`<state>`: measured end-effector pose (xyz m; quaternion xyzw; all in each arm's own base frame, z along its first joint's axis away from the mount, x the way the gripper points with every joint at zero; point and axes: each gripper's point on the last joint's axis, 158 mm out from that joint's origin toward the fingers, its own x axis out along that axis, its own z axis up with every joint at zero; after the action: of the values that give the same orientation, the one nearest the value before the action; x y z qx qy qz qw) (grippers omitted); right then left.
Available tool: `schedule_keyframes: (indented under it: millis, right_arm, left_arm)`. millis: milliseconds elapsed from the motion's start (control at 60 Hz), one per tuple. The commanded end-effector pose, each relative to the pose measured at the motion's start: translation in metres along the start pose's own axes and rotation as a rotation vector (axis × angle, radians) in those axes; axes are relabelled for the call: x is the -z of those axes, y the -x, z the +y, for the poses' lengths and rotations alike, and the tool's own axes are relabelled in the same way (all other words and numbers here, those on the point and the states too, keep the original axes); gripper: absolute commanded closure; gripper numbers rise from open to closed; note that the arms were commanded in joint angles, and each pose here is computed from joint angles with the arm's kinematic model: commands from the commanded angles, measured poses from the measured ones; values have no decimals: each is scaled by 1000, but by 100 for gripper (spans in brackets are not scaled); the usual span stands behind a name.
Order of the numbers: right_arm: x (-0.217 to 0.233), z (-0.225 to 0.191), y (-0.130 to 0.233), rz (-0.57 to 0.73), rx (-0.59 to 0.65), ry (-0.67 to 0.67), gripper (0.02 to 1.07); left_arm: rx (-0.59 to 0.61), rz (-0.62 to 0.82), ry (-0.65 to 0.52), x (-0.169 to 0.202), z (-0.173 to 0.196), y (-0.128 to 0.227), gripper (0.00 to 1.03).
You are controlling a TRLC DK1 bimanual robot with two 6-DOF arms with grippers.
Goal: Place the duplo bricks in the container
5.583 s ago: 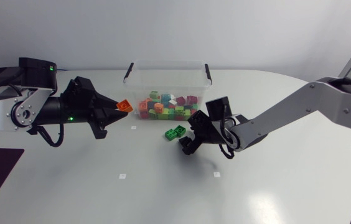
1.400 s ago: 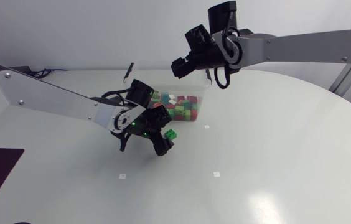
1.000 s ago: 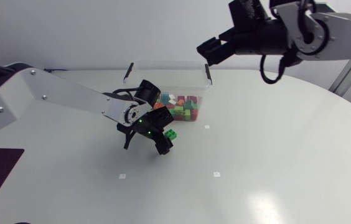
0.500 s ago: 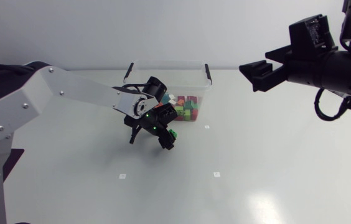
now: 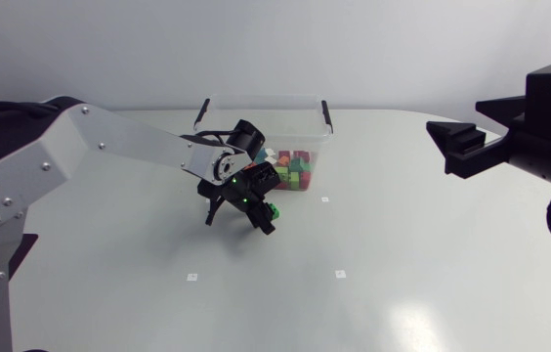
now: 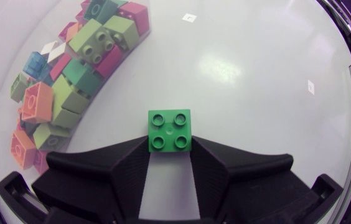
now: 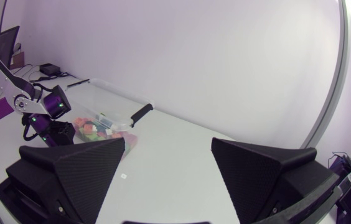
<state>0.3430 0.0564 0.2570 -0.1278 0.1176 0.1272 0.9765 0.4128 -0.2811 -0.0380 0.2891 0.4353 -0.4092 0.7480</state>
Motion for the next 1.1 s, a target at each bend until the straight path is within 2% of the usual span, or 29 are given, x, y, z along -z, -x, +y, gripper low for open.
schedule_keyframes:
  millis: [0, 267, 517, 833, 1083]
  right_arm:
    - [13, -6, 7, 5, 45, 8, 7]
    - [30, -25, 31, -43, 189, 22, 7]
    - [49, -33, 48, -79, 272, 38, 7]
    - [71, -39, 57, -116, 345, 80, 7]
    - [86, -37, 55, -111, 350, 65, 7]
  left_arm:
    - [2, 22, 18, 8, -4, 9, 74]
    - [-37, -36, 13, -2, -1, 56, 74]
    - [-90, -100, 26, -18, 17, 106, 74]
    - [-152, -178, 45, -46, 42, 153, 74]
    - [-201, -246, 56, -72, 63, 179, 74]
